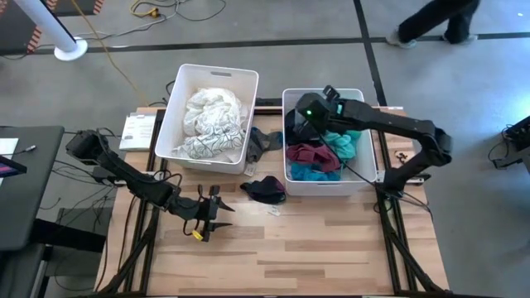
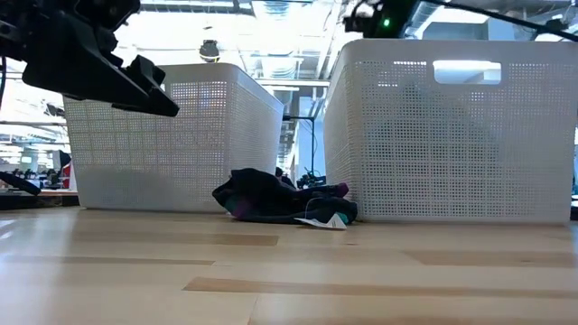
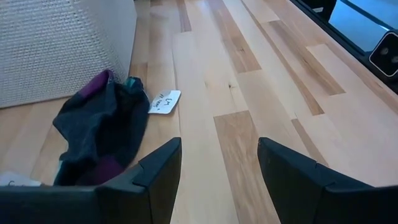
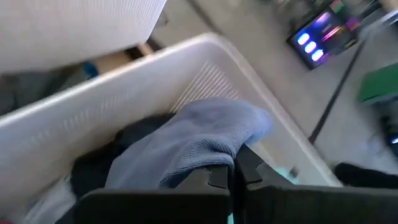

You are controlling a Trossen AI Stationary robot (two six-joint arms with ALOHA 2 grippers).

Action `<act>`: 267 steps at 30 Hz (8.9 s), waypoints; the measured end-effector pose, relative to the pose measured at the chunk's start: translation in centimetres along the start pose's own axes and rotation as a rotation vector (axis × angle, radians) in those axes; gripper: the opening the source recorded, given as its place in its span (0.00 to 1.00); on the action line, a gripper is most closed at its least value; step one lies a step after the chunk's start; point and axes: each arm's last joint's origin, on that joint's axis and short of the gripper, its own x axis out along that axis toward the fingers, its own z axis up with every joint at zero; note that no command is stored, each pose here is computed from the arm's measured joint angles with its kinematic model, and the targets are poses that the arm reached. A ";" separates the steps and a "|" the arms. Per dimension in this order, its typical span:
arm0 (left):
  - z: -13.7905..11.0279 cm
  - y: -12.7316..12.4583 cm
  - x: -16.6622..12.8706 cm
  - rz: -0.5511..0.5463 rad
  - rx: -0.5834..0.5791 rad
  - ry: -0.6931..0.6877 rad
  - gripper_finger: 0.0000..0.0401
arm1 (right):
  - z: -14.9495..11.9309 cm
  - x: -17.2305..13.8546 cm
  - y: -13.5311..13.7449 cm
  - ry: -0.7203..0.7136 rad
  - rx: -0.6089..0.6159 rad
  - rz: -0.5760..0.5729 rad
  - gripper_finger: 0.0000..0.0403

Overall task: Sort clothes
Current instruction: Put the blue sock into the right white laundry bin, then put the top dark blue sock into the right white laundry bin

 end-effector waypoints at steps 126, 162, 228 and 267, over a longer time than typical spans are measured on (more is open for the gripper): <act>0.6 4.9 11.0 0.293 0.251 0.187 0.51 | -9.5 -18.4 17.5 -0.090 -0.357 0.683 0.41; 1.2 7.5 12.1 0.239 0.231 0.260 0.01 | -9.1 -18.5 17.8 -0.120 -0.307 0.702 0.41; 12.8 1.0 1.0 0.185 0.470 -0.073 0.00 | -3.8 -11.4 24.2 -0.384 -0.146 0.670 0.41; 12.3 0.9 0.7 0.305 0.463 0.003 0.42 | -3.1 -13.0 20.1 -0.426 -0.213 0.500 0.00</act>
